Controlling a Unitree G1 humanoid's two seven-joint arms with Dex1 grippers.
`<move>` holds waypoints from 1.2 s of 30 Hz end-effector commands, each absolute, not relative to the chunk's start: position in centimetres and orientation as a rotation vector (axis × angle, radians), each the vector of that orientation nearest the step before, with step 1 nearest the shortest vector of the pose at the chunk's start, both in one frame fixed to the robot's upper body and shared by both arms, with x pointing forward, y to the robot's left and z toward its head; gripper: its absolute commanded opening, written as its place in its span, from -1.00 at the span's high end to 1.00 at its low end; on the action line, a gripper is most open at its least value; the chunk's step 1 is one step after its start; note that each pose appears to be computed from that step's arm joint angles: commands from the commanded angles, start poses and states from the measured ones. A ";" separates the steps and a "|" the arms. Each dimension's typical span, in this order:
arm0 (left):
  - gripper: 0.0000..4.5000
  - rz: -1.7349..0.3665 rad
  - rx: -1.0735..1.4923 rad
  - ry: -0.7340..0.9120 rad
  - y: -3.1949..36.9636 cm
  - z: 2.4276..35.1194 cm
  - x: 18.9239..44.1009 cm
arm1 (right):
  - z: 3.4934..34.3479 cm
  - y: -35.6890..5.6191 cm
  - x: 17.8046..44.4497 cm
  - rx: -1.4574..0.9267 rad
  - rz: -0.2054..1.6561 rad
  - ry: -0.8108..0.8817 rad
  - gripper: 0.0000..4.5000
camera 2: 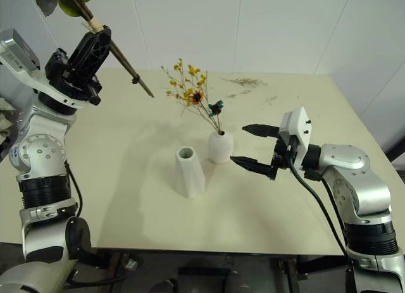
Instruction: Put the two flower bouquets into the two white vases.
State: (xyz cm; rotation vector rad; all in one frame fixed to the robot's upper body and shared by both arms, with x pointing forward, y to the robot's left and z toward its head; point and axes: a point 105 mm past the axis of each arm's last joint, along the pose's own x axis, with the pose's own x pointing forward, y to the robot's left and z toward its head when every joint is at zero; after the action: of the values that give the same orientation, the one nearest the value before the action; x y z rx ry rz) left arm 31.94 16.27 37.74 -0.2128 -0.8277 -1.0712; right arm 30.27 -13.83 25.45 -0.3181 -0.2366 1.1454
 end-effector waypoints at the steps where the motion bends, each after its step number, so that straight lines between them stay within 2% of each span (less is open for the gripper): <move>1: 1.00 -1.213 -0.213 -0.852 14.2 38.5 30.1 | 26.7 -13.9 28.9 -0.338 1.183 -0.293 -1.00; 5: 1.00 -1.331 -0.319 -0.795 11.9 37.2 30.2 | 25.5 -14.4 27.0 -0.317 1.277 -0.194 -1.00; 10: 1.00 -1.395 -0.388 -0.733 10.7 36.3 30.0 | 25.5 -14.7 26.7 -0.322 1.273 -0.173 -1.00; 14: 1.00 -1.450 -0.351 -0.620 9.4 34.4 29.9 | 25.3 -14.8 26.5 -0.325 1.268 -0.156 -1.00; 20: 1.00 -1.435 -0.312 -0.557 9.6 33.1 30.8 | 25.0 -16.0 25.7 -0.357 1.281 -0.109 -1.00; 29: 1.00 -1.464 -0.284 -0.502 9.8 31.8 31.0 | 27.4 -18.0 24.4 -0.384 1.302 -0.129 -1.00; 36: 1.00 -1.453 -0.236 -0.466 10.2 30.9 31.4 | 26.9 -19.1 24.7 -0.401 1.268 -0.098 -1.00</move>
State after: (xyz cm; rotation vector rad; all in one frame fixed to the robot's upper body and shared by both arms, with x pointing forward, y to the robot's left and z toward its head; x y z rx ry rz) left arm 31.62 9.90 30.64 -0.2669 -0.4465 -1.4519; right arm 25.07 -18.75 25.85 -0.3589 -0.0526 1.2874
